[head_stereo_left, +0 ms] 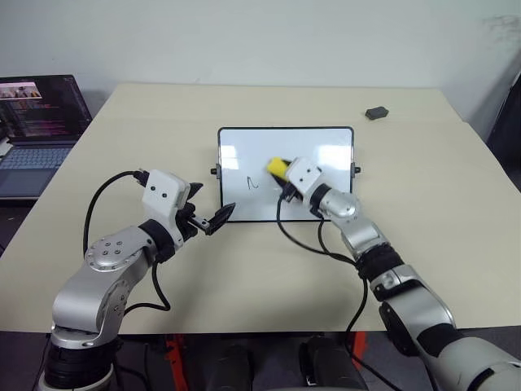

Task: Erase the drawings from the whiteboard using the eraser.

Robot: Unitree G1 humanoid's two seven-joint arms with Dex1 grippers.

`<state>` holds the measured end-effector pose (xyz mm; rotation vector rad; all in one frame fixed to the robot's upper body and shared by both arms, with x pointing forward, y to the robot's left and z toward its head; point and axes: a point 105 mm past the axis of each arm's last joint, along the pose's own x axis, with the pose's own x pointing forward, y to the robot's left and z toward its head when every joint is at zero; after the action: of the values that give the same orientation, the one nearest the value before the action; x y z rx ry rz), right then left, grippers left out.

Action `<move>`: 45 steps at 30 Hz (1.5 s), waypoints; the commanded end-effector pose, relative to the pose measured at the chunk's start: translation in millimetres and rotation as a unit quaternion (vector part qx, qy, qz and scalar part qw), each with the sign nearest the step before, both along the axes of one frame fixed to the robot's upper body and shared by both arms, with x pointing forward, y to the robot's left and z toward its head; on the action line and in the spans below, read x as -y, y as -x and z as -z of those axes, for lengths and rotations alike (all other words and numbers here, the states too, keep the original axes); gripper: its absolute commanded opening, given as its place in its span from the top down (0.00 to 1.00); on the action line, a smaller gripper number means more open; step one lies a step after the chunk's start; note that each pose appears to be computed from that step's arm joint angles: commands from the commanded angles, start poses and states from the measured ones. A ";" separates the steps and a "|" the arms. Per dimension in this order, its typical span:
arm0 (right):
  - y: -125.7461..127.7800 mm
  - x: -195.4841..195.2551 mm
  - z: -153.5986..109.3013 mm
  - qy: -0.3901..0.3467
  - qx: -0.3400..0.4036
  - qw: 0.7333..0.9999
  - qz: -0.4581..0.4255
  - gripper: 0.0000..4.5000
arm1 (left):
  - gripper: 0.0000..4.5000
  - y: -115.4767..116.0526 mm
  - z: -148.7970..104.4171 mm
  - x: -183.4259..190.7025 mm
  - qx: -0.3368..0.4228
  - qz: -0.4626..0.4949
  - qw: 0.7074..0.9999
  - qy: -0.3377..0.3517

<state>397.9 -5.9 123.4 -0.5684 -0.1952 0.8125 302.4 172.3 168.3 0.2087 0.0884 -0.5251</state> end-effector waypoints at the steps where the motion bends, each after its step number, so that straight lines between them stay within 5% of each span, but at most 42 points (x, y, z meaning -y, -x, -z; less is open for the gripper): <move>1: 4.9 19.1 53.1 0.068 -0.082 0.994 0.026 0.71 | 0.00 1.6 -11.0 1.7 0.021 0.006 1.000 -0.004; 5: 5.0 18.7 40.2 0.070 -0.045 0.996 0.020 0.71 | 0.00 1.6 -9.3 1.6 0.018 0.006 1.000 -0.004; 12: 6.9 3.7 -56.3 -0.059 0.113 0.992 -0.006 0.71 | 0.00 1.3 -6.7 0.9 0.014 0.004 1.000 -0.003; 19: -0.8 1.0 -83.7 -0.080 0.127 0.989 0.008 0.71 | 0.00 3.4 -5.2 3.0 0.012 0.007 1.000 -0.003; 30: -23.5 17.9 -10.9 0.005 0.005 0.996 0.092 0.71 | 0.00 4.7 -5.0 7.1 0.012 0.011 1.000 0.000; 45: -5.2 64.8 64.9 0.069 -0.087 0.984 0.139 0.71 | 0.00 4.9 -7.3 9.5 0.014 0.014 1.000 0.003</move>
<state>405.2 -38.8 111.0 -0.5839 -0.1280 0.6392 299.1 166.4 163.2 0.1978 0.1048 -0.5443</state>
